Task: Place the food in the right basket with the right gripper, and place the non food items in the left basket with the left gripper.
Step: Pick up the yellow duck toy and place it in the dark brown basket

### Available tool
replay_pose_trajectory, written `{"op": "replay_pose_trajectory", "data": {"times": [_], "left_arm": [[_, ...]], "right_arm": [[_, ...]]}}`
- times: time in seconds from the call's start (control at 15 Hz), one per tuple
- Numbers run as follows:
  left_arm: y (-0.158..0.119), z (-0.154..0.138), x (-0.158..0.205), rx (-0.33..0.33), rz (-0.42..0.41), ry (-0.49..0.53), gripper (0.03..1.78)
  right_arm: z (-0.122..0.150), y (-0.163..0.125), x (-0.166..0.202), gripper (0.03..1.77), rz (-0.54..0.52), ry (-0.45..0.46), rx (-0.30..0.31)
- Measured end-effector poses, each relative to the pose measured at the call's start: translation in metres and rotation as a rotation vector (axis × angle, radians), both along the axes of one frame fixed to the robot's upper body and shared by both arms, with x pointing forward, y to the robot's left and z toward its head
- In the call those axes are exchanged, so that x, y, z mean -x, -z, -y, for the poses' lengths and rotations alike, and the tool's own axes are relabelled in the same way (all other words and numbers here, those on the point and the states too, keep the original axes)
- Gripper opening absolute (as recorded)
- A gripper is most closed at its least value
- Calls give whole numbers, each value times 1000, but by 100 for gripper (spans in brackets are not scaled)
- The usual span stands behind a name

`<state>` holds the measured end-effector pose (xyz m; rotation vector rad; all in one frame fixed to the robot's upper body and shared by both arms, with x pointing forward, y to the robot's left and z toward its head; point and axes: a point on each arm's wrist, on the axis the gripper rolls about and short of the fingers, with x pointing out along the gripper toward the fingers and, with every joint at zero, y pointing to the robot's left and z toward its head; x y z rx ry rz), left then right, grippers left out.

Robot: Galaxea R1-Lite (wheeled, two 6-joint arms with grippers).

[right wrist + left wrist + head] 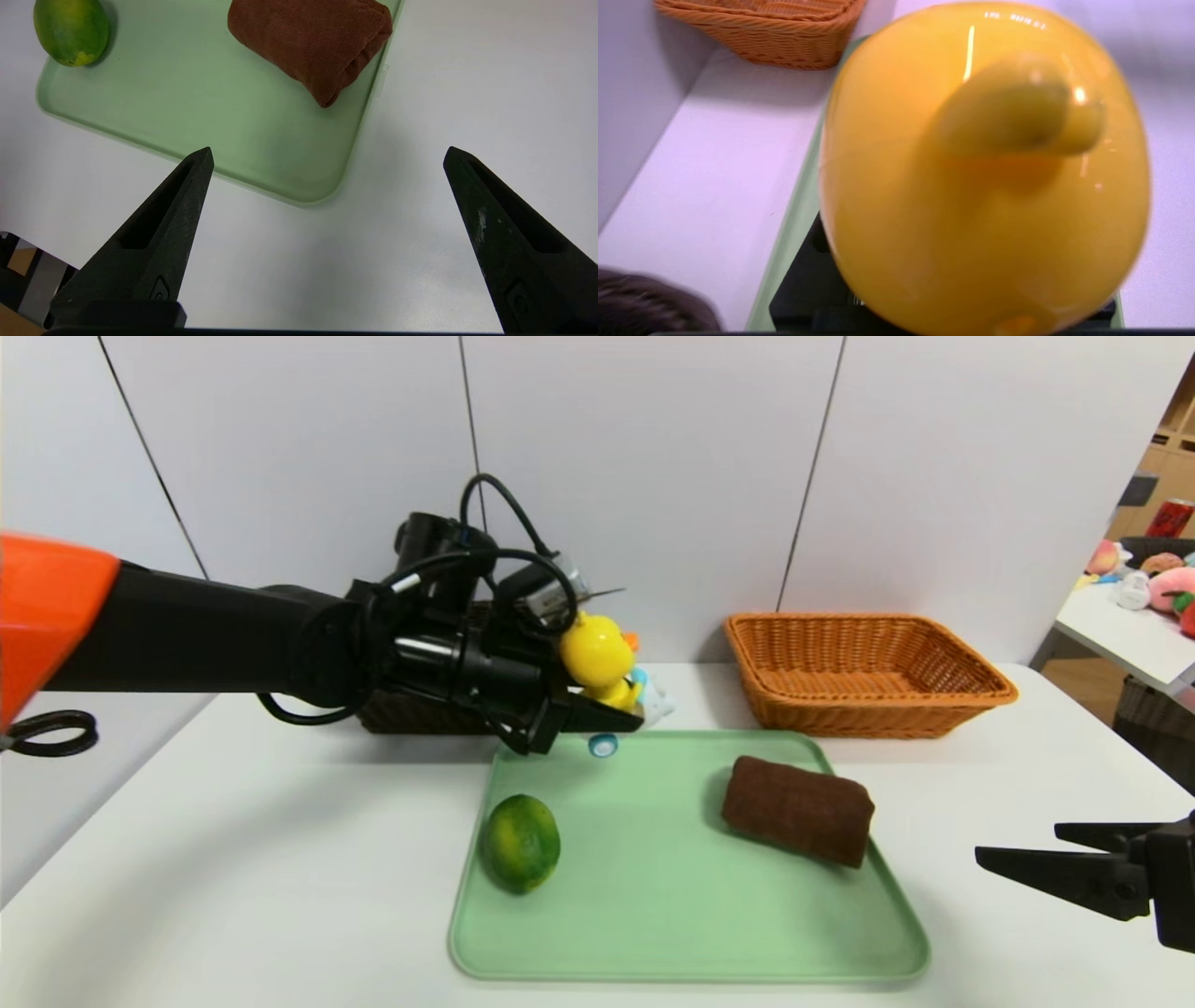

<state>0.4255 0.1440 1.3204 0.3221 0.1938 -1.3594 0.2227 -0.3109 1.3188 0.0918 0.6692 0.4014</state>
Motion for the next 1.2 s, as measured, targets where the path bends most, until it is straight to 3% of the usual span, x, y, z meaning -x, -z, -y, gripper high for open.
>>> {"op": "replay_pose_trajectory", "data": {"times": [0.27, 0.53, 0.93, 1.2], "left_arm": [[-39, -39, 4, 58, 55, -108, 76], [-49, -80, -10, 81, 47, -249, 76], [-27, -122, -69, 55, 27, -468, 76], [2, -131, -102, 10, 5, -574, 76]], "right_arm": [[0, 0, 0, 170, -1, -1, -1], [0, 1, 0, 170, -2, 0, 1], [0, 0, 1, 170, 3, 3, 2], [0, 1, 2, 170, 0, 4, 4]]}}
